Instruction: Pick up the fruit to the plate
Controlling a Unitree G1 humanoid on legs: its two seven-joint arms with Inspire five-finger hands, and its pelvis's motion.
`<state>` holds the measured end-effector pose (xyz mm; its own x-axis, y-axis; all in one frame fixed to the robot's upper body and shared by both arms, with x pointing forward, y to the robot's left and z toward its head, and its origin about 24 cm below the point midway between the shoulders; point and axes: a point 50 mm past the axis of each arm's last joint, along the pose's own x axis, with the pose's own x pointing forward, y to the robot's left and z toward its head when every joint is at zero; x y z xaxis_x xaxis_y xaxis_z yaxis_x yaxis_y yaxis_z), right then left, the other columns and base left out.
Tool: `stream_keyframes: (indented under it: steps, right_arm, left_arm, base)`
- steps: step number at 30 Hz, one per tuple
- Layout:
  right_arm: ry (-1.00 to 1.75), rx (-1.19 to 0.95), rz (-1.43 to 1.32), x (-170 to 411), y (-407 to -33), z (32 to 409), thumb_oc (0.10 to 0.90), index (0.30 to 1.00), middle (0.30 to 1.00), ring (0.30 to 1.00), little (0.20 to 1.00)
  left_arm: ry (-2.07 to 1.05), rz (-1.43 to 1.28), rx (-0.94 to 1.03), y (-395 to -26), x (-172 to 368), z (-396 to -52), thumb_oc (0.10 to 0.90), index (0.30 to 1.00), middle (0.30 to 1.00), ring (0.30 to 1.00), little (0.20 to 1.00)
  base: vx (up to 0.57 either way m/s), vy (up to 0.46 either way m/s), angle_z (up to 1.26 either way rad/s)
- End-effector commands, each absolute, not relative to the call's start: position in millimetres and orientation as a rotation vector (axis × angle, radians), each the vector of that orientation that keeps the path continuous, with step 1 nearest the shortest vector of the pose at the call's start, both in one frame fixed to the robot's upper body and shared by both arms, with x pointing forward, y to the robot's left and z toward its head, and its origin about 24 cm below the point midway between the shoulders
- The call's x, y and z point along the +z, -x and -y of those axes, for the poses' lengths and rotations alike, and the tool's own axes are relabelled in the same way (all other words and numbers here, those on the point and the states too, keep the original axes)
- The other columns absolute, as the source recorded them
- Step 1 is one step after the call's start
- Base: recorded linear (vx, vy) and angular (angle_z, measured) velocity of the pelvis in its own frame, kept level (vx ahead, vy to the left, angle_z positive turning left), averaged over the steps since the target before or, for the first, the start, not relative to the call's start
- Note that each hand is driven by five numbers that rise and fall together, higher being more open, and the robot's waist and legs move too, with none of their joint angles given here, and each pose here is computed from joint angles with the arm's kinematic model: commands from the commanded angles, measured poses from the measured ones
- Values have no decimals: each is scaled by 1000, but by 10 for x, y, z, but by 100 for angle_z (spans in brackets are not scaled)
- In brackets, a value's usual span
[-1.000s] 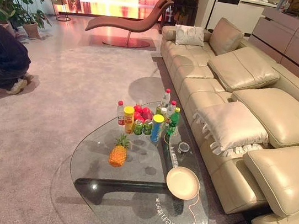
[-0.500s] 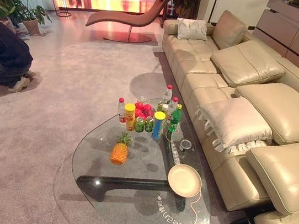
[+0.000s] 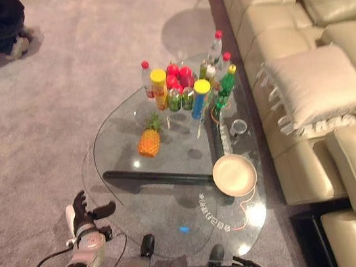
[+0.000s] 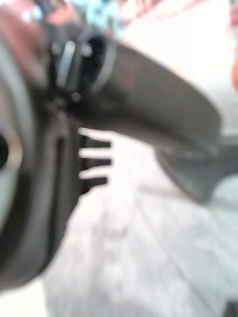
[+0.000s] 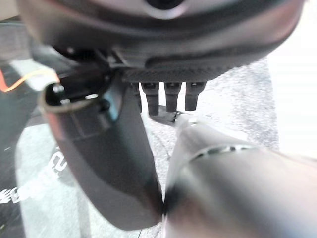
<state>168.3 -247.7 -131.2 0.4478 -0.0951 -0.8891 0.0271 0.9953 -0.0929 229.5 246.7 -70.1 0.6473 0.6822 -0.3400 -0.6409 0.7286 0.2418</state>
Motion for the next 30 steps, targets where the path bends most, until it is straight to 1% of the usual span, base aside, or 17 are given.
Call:
stream_keyframes:
  steps: [1,6,8,10,12,15,26,30]
  right_arm:
    - [147,-117,-1131,-1303,-1574,2662,800,900,900,900,900]
    - [156,-121,-1086,-1247,-1666,2690,800,900,900,900,900]
    - [157,-130,-1039,-1185,-1785,2701,800,900,900,900,900]
    - [158,-133,-1023,-1165,-1826,2699,800,900,900,900,900]
    - [159,-141,-991,-1121,-1905,2696,800,900,900,900,900]
    - [160,-145,-958,-1086,-1960,2685,800,900,900,900,900]
    - [202,-169,-872,-966,-2132,2676,800,900,900,900,900]
    - [216,-164,-845,-925,-2171,2669,800,900,900,900,900]
  left_arm:
    - [-176,-190,847,-2545,-249,-2795,800,900,900,900,900]
    - [-161,-111,867,-2703,-16,-2875,800,900,900,900,900]
    - [-134,-21,904,-2841,230,-2941,800,900,900,900,900]
    - [-127,12,912,-2890,321,-2950,800,900,900,900,900]
    - [-127,94,936,-2994,571,-3018,800,900,900,900,900]
    - [-107,163,945,-3060,788,-3052,800,900,900,900,900]
    - [-147,392,874,-3279,1492,-2984,800,900,900,900,900]
    - [-155,449,813,-3375,1774,-2919,800,900,900,900,900]
  base:
    - [0,0,0]
    - [-48,8,-1]
    - [-95,19,-3]
    - [-44,8,0]
    - [-18,3,1]
    - [-9,8,-3]
    - [-7,12,-5]
    - [0,0,0]
